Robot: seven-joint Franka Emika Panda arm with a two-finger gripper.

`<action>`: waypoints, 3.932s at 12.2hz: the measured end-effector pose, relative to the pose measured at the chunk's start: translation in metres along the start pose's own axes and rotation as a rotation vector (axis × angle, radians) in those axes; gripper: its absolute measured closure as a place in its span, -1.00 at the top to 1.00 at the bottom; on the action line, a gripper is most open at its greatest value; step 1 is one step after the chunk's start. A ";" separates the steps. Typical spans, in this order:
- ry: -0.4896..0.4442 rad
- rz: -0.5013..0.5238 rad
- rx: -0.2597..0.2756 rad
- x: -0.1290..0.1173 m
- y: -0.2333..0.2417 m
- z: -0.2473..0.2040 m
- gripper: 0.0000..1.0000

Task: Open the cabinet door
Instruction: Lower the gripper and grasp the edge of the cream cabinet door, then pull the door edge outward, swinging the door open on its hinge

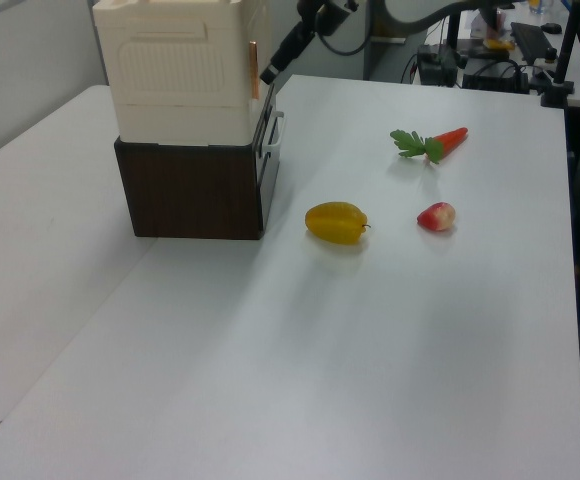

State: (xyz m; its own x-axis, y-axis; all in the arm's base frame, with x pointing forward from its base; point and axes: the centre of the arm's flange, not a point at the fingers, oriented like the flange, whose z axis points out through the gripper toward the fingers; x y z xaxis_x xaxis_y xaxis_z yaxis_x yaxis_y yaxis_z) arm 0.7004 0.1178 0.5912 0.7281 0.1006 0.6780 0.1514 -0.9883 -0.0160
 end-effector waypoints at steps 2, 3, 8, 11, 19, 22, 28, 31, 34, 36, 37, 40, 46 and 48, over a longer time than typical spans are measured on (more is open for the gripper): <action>0.080 0.020 -0.035 0.006 0.004 0.009 0.98; 0.108 0.018 -0.050 0.006 0.005 0.013 0.95; 0.139 0.002 -0.052 0.005 -0.007 0.022 0.25; 0.139 0.018 -0.069 0.005 0.007 0.022 -0.24; 0.130 0.057 -0.066 0.003 0.008 0.021 -0.54; 0.060 0.074 -0.063 0.000 0.010 0.015 -0.54; -0.075 0.097 -0.062 -0.007 0.021 0.000 -0.65; -0.146 0.117 -0.063 -0.010 0.033 -0.014 -0.65; -0.264 0.142 -0.068 -0.019 0.056 -0.035 -0.66; -0.363 0.161 -0.074 -0.029 0.085 -0.055 -0.75; -0.409 0.177 -0.078 -0.035 0.102 -0.066 -0.84; -0.517 0.240 -0.093 -0.055 0.155 -0.092 -0.55; -0.653 0.368 -0.115 -0.092 0.235 -0.141 0.85; -0.680 0.375 -0.121 -0.097 0.240 -0.152 1.00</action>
State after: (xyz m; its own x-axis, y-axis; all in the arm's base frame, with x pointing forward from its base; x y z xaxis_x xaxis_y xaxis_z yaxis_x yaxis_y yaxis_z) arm 0.5644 -0.1467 0.6328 0.9716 -0.2327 0.0437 -0.2306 -0.9718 -0.0485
